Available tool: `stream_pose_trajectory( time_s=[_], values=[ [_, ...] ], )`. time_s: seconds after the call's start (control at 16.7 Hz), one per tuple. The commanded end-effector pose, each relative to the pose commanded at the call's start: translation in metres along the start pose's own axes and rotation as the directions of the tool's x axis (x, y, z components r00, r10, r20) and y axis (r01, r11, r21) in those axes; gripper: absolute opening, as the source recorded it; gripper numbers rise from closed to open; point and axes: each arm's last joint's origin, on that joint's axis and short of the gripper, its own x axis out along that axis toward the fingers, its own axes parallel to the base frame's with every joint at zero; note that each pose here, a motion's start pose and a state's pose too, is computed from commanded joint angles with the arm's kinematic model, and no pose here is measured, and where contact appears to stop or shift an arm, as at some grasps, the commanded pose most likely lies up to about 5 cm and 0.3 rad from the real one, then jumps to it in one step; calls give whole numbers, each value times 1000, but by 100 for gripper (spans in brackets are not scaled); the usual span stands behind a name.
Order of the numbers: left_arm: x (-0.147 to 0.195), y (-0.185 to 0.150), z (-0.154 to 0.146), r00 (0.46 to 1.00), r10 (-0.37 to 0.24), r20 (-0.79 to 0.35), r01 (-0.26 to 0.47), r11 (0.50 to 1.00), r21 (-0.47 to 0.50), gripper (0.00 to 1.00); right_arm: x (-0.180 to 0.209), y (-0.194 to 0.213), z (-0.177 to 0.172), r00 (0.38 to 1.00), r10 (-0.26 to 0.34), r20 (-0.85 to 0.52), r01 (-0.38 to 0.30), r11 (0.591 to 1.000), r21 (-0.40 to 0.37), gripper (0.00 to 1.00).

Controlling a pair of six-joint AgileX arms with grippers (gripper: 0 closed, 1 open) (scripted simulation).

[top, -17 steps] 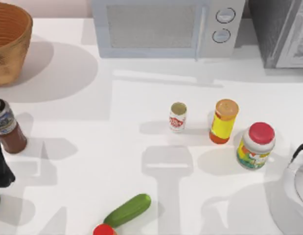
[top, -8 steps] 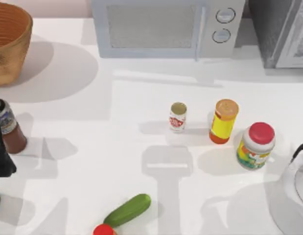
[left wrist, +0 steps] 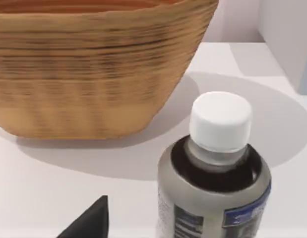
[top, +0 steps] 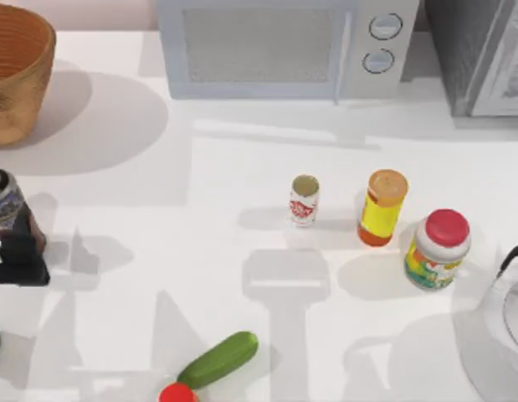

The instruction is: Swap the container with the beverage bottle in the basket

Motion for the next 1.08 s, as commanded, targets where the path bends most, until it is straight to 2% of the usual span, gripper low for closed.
stream_pose_trajectory(
  time_s=[0.48, 0.84, 1.08],
  values=[
    [26, 5, -26, 996, 0, -90, 0, 1000, 2, 100, 0, 0, 0, 1000, 0, 0, 0, 1000, 0, 100],
    [26, 4, -27, 996, -2, -93, 3, 1000, 2, 100, 0, 0, 0, 1000, 0, 0, 0, 1000, 0, 100],
    [43, 1, -22, 996, 1, -85, -1, 1000, 2, 100, 0, 0, 0, 1000, 0, 0, 0, 1000, 0, 100]
  ],
)
